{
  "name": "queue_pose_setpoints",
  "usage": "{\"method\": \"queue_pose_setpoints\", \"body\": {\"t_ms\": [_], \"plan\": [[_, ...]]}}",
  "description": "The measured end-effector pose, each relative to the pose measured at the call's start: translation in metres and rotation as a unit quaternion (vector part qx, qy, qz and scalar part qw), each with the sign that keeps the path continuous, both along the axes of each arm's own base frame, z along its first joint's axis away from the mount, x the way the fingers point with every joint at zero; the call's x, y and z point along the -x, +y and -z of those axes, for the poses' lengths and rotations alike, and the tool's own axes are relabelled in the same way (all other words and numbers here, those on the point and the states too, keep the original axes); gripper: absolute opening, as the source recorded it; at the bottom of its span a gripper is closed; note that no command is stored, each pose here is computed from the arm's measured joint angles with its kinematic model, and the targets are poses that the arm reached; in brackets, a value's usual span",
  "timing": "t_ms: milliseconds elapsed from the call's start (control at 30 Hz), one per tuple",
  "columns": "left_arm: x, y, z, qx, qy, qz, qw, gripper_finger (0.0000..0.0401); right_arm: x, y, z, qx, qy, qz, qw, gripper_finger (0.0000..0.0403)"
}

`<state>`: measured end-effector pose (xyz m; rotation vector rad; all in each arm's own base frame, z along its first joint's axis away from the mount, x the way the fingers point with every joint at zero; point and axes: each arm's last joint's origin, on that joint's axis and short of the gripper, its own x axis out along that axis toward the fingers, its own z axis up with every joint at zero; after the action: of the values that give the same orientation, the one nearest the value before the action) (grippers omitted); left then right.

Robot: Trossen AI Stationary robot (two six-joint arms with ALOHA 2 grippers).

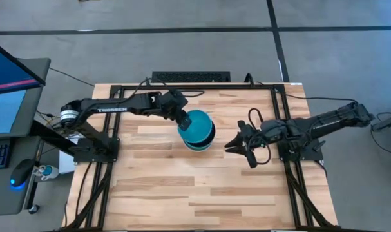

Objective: Nest bowls inside each other
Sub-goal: Stack the blue bowl on the black bowl

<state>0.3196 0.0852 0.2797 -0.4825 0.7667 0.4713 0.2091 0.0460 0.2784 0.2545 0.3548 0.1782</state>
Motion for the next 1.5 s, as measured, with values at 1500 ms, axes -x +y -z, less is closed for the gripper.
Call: {"method": "queue_pose_setpoints", "body": {"t_ms": [1500], "plan": [[-0.020,0.005,0.009,0.016,-0.052,0.059,0.997,0.0096,-0.002,-0.008,-0.001,0.003,-0.006,0.089,0.996,0.0107]]}}
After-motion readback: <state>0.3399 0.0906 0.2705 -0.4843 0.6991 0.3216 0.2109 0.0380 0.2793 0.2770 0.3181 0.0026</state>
